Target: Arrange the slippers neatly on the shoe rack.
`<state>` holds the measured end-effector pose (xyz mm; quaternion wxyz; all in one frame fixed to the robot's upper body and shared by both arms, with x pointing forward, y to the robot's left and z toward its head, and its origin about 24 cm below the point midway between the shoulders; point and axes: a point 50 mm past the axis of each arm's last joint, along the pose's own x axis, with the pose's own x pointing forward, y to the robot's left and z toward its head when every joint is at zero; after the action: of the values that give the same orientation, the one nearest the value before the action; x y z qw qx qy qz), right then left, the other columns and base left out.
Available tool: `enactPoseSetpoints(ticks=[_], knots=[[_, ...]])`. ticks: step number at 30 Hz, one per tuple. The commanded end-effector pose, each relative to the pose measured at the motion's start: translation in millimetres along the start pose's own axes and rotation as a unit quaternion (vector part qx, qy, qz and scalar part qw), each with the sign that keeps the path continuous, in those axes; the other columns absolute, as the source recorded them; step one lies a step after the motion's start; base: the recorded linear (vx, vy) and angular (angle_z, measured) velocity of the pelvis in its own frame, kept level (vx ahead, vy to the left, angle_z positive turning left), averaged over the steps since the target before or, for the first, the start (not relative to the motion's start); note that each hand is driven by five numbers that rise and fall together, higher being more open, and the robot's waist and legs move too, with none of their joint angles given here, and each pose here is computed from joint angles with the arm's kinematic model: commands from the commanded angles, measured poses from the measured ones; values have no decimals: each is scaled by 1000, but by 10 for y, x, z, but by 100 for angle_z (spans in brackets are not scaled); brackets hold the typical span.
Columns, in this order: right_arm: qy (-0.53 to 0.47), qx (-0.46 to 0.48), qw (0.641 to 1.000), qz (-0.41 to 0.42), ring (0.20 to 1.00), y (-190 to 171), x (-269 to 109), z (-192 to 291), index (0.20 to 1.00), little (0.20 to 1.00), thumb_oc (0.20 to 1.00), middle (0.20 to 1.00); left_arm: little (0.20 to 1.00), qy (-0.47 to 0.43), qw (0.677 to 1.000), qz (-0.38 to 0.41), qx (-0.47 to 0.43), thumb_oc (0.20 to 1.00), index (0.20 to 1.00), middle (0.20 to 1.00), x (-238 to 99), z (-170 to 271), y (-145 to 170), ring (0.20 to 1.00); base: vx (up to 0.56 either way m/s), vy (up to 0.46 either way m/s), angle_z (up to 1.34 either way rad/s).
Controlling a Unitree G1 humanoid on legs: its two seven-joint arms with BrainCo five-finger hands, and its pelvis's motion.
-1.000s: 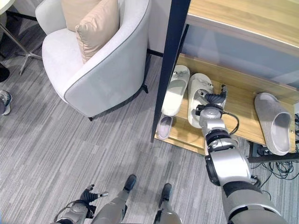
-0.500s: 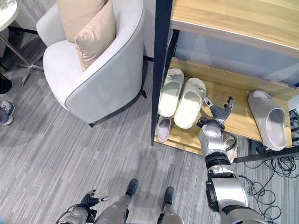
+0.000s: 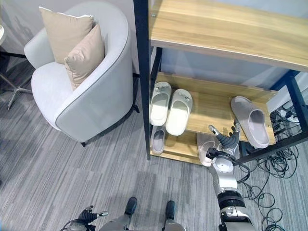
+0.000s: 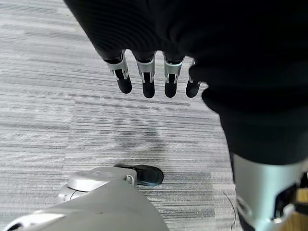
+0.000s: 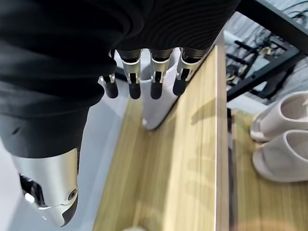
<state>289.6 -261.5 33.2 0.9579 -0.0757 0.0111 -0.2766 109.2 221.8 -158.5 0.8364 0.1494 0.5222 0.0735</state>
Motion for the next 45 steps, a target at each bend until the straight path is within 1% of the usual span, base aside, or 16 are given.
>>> enactPoseSetpoints(ticks=[1,6,8,13,18,21,23,24,27,36,45], knots=[[-111,-73,988,76,1000,18,31,353,1000,1000,1000,1000,1000,8,1000,-8,24,1000,1000,1000,7,0,-41,1000,-14,-56,-2],[-136,-98,977,130,1000,135,-116,352,1000,1000,1000,1000,1000,-1,1000,-6,23,1000,1000,1000,11,30,-33,1000,-2,-8,0],[-144,-129,970,149,1000,171,-165,327,1000,1000,1000,1000,1000,-1,1000,-4,23,1000,1000,1000,8,16,-28,1000,0,0,0],[-154,-173,958,167,1000,221,-196,292,1000,1000,1000,1000,1000,1,1000,-5,25,1000,1000,1000,2,-3,-44,1000,0,0,0],[-188,-220,937,196,1000,303,-241,342,1000,1000,1000,1000,1000,-8,1000,8,28,1000,1000,1000,13,36,7,1000,0,0,0],[-203,-230,926,218,1000,378,-288,365,1000,1000,1000,1000,1000,-14,999,15,28,1000,1000,1000,20,71,28,1000,0,0,0],[-219,-251,912,241,1000,448,-322,385,1000,1000,1000,1000,1000,-19,999,16,33,1000,1000,1000,22,88,32,1000,0,0,0],[-233,-271,898,256,1000,478,-342,406,1000,1000,1000,1000,1000,-22,999,18,33,1000,1000,1000,25,104,37,1000,0,0,0],[-232,-283,888,277,1000,535,-361,378,1000,1000,1000,1000,1000,-27,999,17,36,1000,1000,1000,25,124,25,1000,0,0,0],[-221,-311,879,285,1000,581,-281,334,1000,1000,1000,1000,1000,-28,999,17,40,1000,1000,1000,27,125,36,1000,4,1,0],[-208,-312,887,271,1000,725,-101,403,1000,1000,1000,1000,1000,-32,999,20,33,1000,1000,1000,35,165,51,1000,1,1,0]])
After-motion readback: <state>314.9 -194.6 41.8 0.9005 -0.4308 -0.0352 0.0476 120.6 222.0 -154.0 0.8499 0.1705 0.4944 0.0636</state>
